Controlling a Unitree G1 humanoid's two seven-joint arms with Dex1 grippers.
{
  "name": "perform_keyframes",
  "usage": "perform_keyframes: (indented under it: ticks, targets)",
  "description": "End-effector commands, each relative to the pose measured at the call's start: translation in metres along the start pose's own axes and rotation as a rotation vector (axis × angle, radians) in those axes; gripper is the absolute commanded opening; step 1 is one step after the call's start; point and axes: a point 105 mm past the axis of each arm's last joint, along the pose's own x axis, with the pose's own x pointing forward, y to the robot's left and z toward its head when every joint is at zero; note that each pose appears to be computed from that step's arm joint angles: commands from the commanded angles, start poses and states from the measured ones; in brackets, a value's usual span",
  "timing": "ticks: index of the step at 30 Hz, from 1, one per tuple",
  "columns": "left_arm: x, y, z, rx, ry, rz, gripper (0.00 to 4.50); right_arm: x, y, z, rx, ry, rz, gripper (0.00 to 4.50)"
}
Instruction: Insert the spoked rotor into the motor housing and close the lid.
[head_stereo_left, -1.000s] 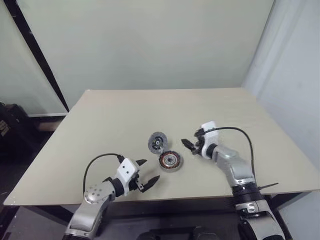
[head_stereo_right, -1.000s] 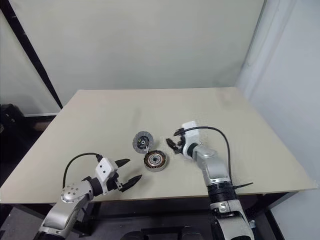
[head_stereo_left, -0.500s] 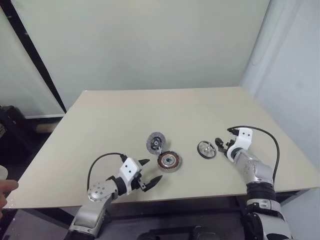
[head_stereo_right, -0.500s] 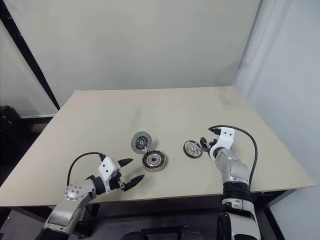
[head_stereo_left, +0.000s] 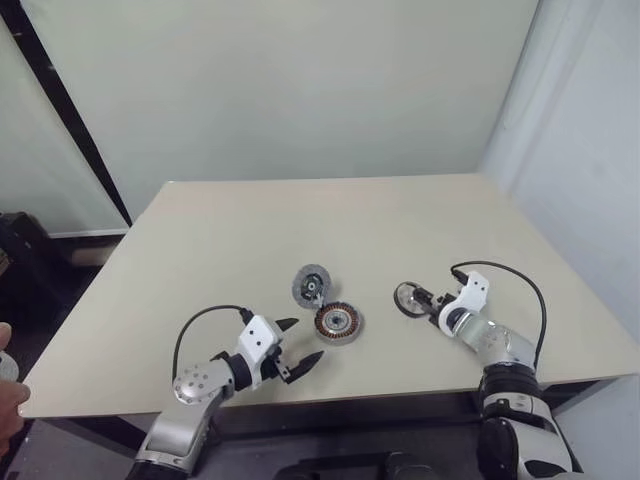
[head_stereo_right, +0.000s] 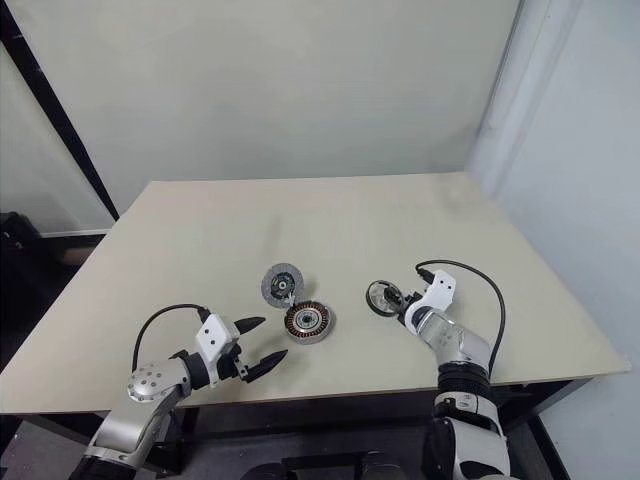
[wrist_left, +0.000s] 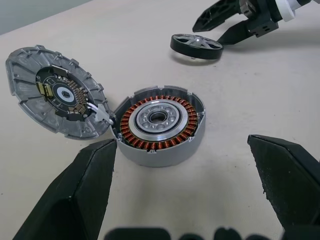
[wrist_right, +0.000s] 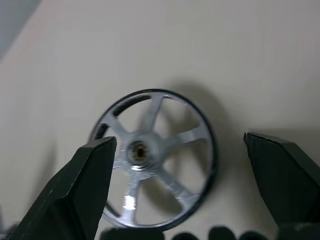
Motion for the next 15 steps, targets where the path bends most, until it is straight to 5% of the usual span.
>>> perform_keyframes:
  ticks: [1,15]
  targets:
    - [-0.001,0.006,0.013,0.037,-0.035,0.011,4.50,0.002,0.019,-0.001,0.084,0.018,0.087,4.45]
    - [0.000,0.005,0.015,0.044,-0.035,0.007,4.50,0.002,0.029,-0.013,0.162,0.070,0.128,4.45]
